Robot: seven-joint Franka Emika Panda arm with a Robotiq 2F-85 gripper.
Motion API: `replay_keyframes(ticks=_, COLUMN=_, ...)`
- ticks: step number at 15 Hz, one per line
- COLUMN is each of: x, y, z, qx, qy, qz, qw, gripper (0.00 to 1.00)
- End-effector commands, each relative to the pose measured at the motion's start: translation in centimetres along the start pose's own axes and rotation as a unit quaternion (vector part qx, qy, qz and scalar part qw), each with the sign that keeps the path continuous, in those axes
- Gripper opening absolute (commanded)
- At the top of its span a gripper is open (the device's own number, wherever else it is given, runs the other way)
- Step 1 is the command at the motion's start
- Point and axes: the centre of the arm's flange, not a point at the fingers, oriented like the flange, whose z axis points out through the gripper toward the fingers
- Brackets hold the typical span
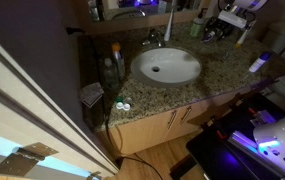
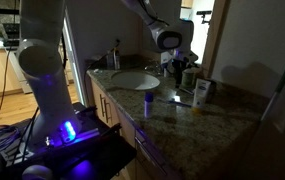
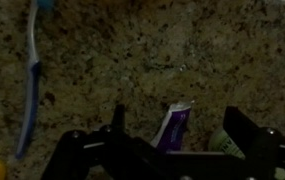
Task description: Pick the toothpaste and put it in the cup
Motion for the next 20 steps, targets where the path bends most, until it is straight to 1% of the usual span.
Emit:
replay_keyframes(ticks=1, x=1.5, y=-2.0, z=3.6, qx=0.003, qy=0.008, qz=0.019, qw=0.9998, gripper=1.0)
replay_keyframes(ticks=7, x=3.2, y=-2.1, z=6.1, qx=-0.014, qy=0.037, qz=0.058, qw=0.9975, gripper=1.0)
replay_keyframes(ticks=8, x=3.4, y=-2.0, z=6.5, qx=-0.016, qy=0.039, qz=0.061, qw=0.9972, gripper=0.94)
replay_keyframes(ticks=9, x=3.6, y=-2.0, z=6.6, qx=-0.018, qy=0.038, qz=0.062, qw=0.9972, gripper=0.74)
replay_keyframes(ticks=10, x=3.8, y=-2.1, z=6.3, qx=-0.017, qy=0.042, qz=0.066, qw=0.9968, gripper=0.69)
replay_keyframes(ticks=15, x=4.2, y=-1.9, z=6.0, qx=-0.02, qy=0.047, qz=0.071, qw=0.9962, gripper=0.32)
replay_keyframes(ticks=16, x=4.3, y=-1.8, z=6.0, qx=-0.021, qy=0.047, qz=0.072, qw=0.9961, gripper=0.27)
replay_keyframes(ticks=19, x=4.3, y=-1.4, z=6.0, qx=-0.023, qy=0.047, qz=0.075, qw=0.9959, gripper=0.05)
replay_keyframes(ticks=20, x=4.3, y=-1.2, z=5.7, qx=-0.023, qy=0.044, qz=0.075, qw=0.9959, gripper=0.01)
